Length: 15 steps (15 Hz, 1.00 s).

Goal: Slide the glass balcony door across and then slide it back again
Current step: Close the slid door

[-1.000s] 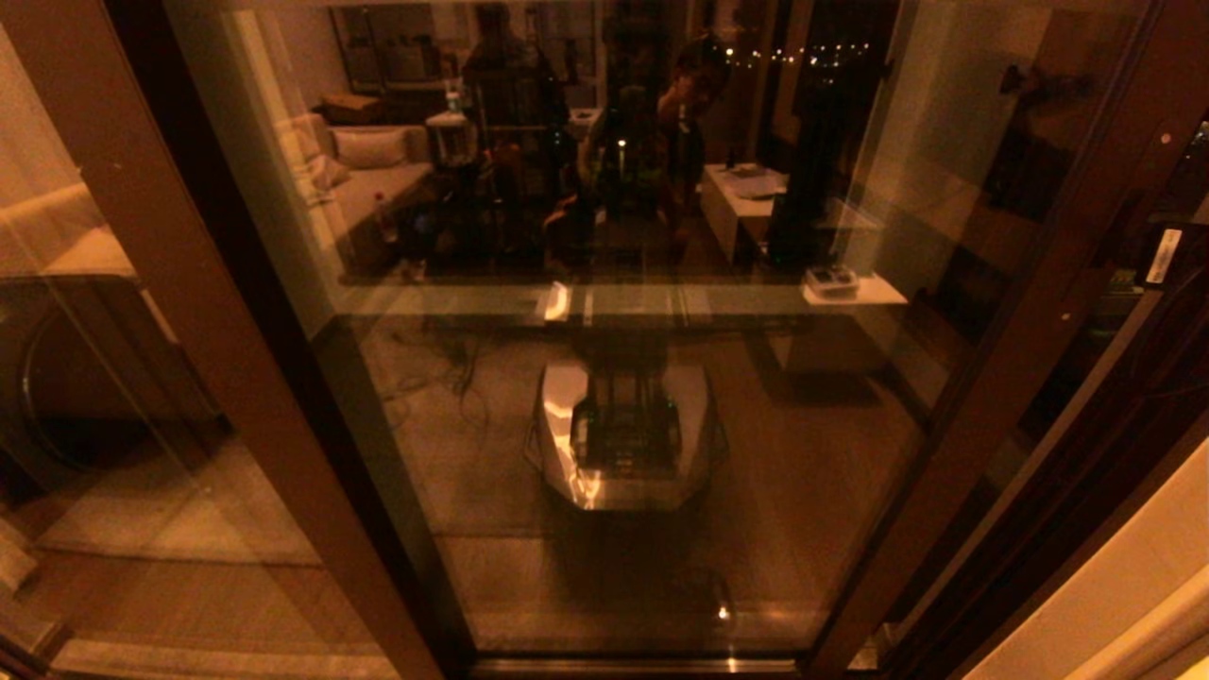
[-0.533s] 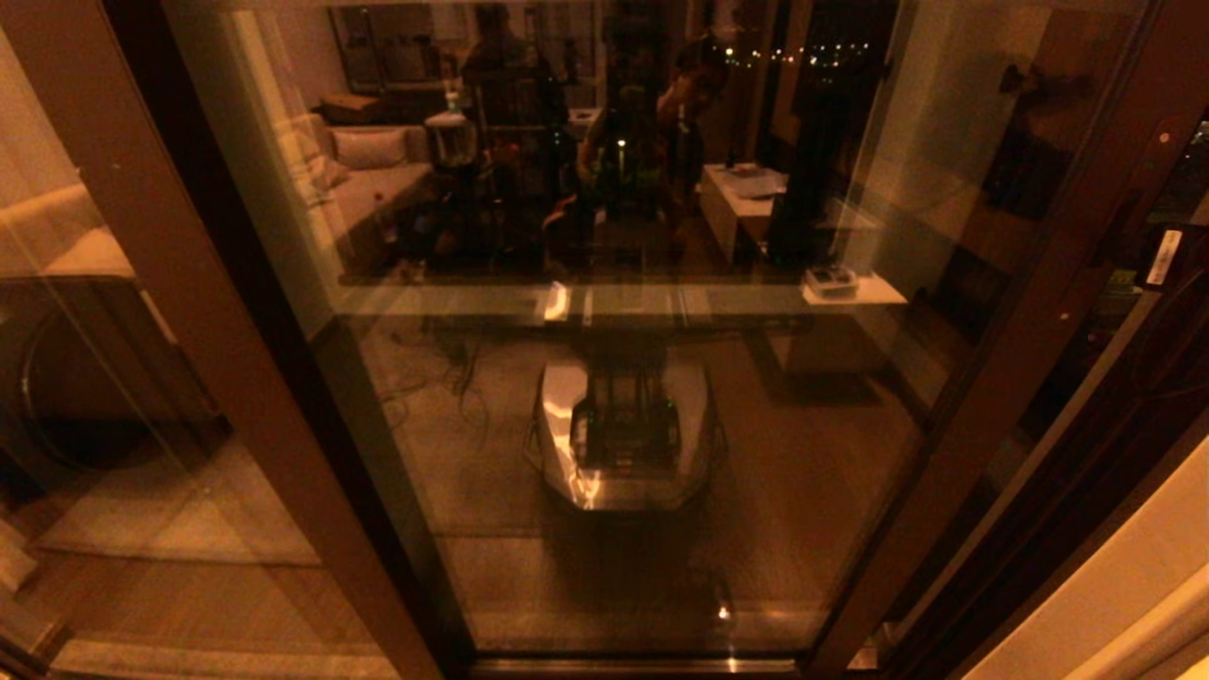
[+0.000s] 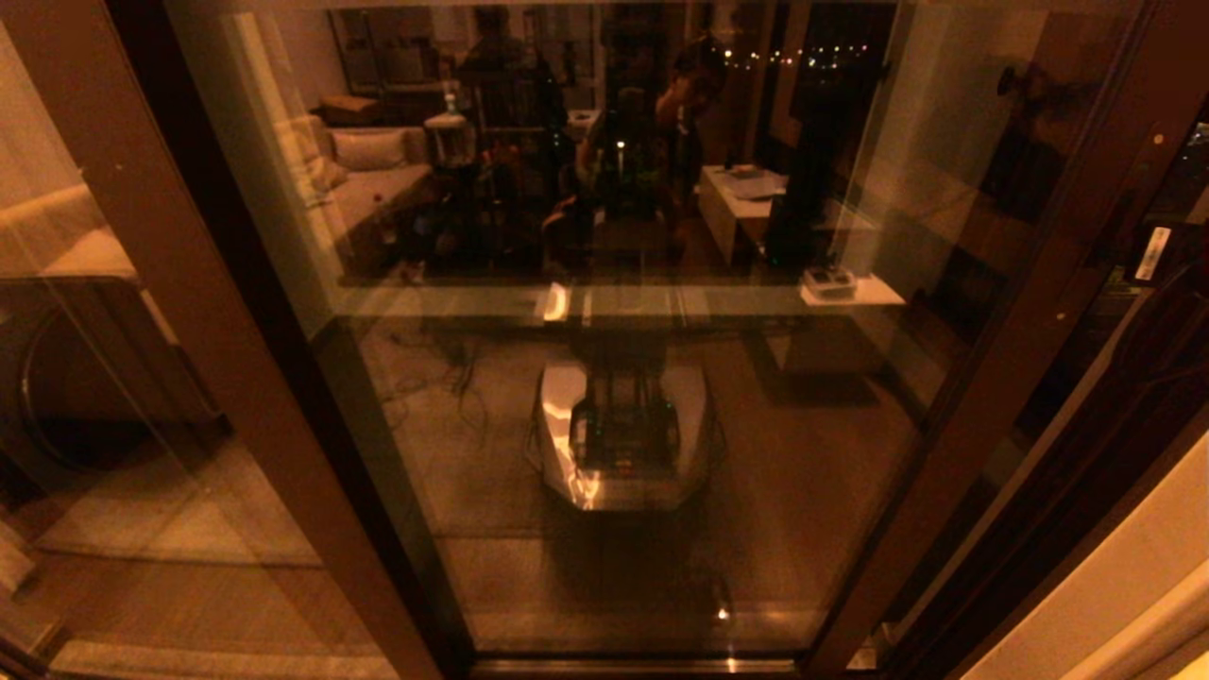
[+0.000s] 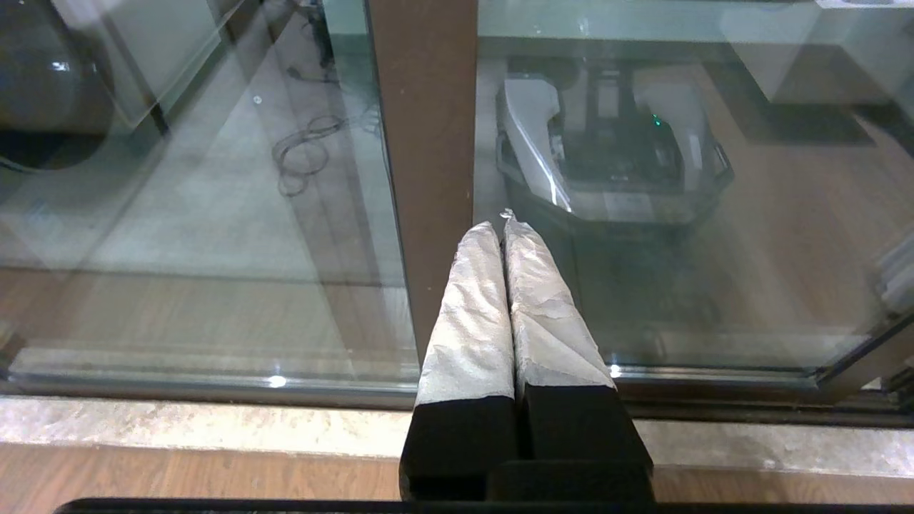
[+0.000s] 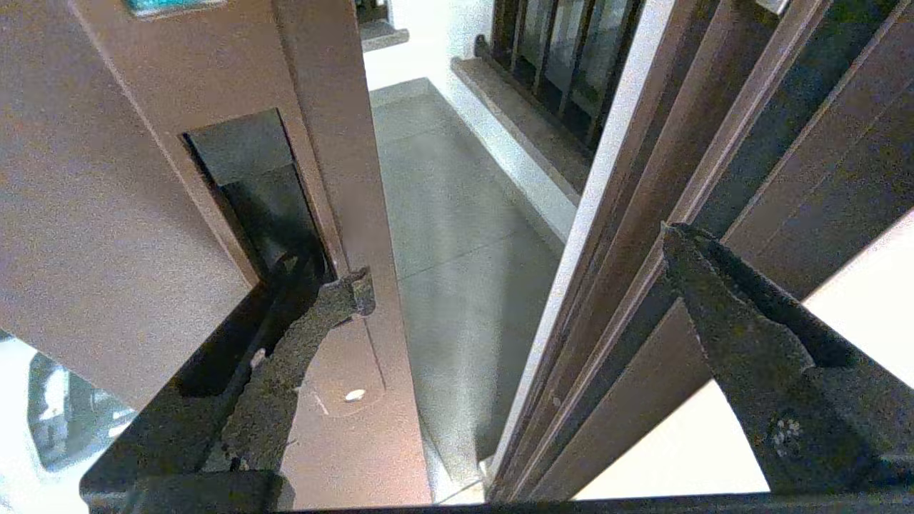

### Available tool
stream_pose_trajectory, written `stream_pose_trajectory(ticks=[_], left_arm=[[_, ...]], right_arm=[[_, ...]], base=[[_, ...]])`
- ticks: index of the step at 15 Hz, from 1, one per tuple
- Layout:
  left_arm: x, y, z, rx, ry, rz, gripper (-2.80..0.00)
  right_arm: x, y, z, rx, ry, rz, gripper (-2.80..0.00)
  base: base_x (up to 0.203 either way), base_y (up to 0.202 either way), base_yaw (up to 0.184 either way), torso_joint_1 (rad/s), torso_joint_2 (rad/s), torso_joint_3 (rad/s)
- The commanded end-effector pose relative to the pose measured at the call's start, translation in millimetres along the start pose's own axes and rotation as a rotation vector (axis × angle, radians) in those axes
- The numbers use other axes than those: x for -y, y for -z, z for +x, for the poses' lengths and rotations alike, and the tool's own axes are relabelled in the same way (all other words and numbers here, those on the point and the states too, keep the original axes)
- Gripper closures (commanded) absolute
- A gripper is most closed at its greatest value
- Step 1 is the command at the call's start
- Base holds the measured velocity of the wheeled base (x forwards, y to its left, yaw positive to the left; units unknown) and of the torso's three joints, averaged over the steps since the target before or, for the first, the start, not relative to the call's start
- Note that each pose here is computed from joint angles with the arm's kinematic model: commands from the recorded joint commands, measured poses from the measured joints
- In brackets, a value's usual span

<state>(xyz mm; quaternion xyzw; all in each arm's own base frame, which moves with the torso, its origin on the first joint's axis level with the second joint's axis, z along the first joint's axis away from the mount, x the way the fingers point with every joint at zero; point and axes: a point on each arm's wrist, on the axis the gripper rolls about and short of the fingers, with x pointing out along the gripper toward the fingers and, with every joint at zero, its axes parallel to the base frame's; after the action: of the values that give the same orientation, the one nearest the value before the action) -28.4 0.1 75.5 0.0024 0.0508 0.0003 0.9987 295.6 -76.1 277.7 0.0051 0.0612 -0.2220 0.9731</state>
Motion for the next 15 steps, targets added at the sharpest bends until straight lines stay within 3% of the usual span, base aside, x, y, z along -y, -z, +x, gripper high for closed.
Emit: stream_pose_trajectory(ticks=[1,15], left_arm=[[0.0,0,0,-0.001,-0.001,0.000,0.00],[0.0,0,0,-0.001,-0.001,0.000,0.00]], right_arm=[[0,4,6,-0.012,0.009,-0.002,-2.80],[15,4,14,-0.015,0.099,-0.006,-2.80]], base=[[0.000,0.000,0.000,0.000,0.00,0.000],[0.000,0.000,0.000,0.000,0.00,0.000]])
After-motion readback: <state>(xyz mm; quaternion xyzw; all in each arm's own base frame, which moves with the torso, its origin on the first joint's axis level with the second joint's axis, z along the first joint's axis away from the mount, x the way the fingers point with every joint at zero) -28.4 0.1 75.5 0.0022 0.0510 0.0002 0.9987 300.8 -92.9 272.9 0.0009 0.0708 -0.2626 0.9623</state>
